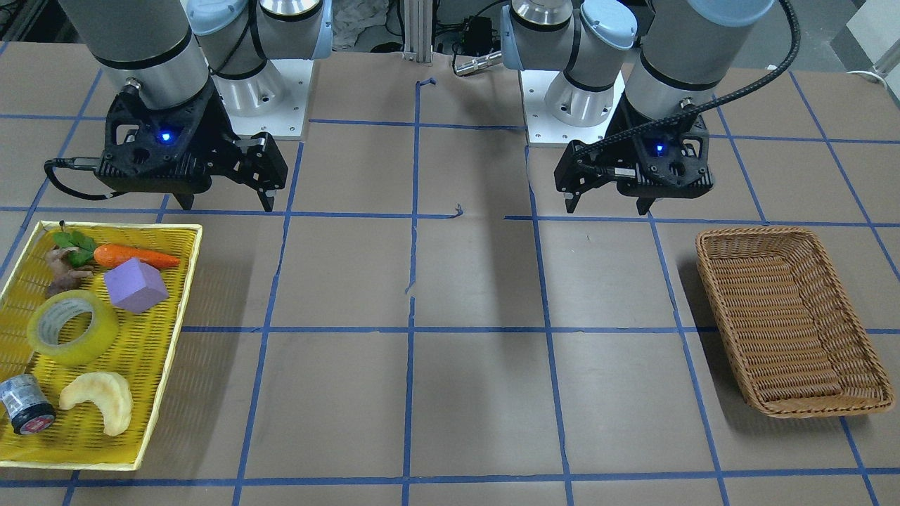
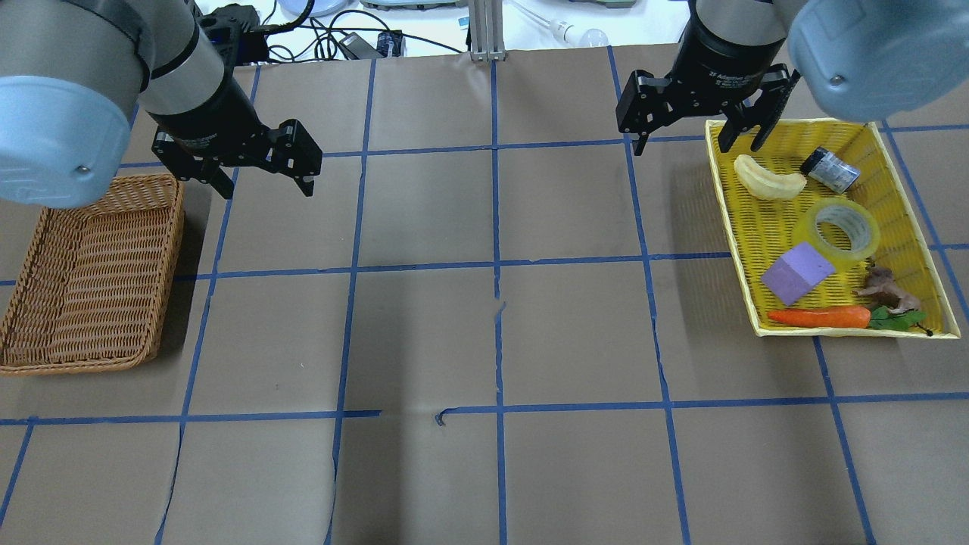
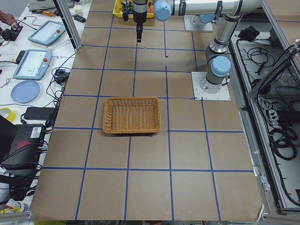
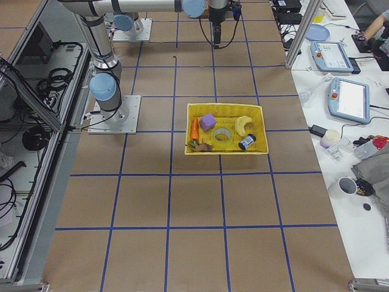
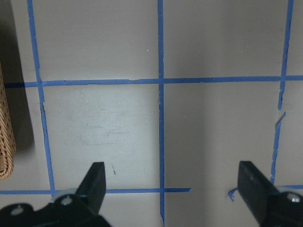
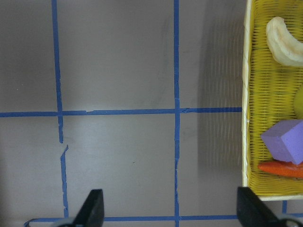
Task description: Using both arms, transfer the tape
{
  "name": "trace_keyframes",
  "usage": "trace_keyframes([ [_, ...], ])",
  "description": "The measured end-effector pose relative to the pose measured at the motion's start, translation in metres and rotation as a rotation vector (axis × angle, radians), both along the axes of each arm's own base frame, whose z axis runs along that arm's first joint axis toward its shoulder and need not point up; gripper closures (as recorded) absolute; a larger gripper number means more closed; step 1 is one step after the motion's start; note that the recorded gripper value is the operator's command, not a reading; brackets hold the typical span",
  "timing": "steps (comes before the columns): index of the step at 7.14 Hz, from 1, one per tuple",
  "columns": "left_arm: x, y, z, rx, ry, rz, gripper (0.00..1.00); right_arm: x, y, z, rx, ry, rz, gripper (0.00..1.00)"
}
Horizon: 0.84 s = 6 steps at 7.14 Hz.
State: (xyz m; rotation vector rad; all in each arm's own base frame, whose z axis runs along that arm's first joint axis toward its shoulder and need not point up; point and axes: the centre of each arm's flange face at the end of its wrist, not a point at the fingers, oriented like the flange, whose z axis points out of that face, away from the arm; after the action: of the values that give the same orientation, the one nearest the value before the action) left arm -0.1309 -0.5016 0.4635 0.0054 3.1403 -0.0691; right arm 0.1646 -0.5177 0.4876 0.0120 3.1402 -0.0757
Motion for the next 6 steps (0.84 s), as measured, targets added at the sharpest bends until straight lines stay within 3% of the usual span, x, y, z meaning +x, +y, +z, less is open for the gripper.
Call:
trace_keyframes([
  [6,-0.0006,0.0006,0.0001,0.001,0.0,-0.001,0.0,0.0,-0.0009,-0.0028,0.003,0.003,0.003,0.0],
])
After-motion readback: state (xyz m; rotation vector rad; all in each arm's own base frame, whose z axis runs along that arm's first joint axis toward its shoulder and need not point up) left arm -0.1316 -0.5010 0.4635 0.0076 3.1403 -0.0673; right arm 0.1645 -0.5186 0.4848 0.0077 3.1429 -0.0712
